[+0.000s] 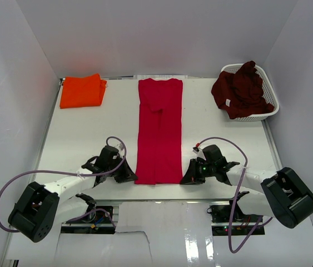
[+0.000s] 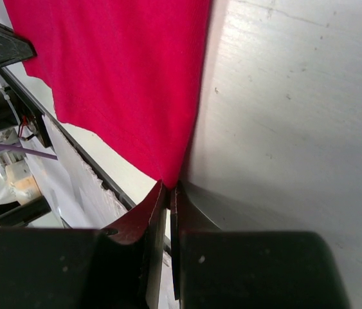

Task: Fold and stack the t-shirts
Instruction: Grab the bottom of the folded rectangular tshirt with both arms

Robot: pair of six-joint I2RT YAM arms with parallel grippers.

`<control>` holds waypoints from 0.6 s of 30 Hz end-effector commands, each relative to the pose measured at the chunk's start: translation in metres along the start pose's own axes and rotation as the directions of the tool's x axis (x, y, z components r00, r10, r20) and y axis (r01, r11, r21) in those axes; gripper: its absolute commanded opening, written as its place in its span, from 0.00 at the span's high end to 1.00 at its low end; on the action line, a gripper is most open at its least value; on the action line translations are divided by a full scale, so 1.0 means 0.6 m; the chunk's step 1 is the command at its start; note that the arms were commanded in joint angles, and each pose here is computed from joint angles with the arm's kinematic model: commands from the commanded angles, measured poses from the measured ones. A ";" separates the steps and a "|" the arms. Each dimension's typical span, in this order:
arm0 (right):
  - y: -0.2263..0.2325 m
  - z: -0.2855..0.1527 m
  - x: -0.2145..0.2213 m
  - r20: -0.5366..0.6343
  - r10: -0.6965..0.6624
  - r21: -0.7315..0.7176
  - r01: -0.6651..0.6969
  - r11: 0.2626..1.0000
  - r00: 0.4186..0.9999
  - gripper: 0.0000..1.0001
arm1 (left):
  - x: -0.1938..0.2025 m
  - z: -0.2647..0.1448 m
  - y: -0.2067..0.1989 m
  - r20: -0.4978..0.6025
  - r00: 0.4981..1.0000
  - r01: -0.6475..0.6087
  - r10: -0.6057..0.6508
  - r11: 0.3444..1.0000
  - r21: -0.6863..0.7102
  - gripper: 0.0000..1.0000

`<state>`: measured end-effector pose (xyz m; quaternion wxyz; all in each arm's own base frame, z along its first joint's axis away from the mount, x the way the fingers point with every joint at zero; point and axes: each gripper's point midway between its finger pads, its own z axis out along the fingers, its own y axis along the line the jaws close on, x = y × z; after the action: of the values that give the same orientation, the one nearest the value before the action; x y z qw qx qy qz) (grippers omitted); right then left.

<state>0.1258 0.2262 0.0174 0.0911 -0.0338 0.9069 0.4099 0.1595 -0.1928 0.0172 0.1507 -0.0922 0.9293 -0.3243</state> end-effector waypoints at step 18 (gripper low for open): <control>0.073 -0.032 -0.053 0.015 -0.094 -0.015 0.095 0.995 0.995 0.92 | -0.038 -0.030 -0.058 -0.022 1.000 -0.010 0.010 1.000 -0.025 1.00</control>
<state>0.1433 0.2349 0.0524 0.1051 -0.0565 0.9061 0.4059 0.1703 -0.1982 0.0394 0.1291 -0.0936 0.9389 -0.3050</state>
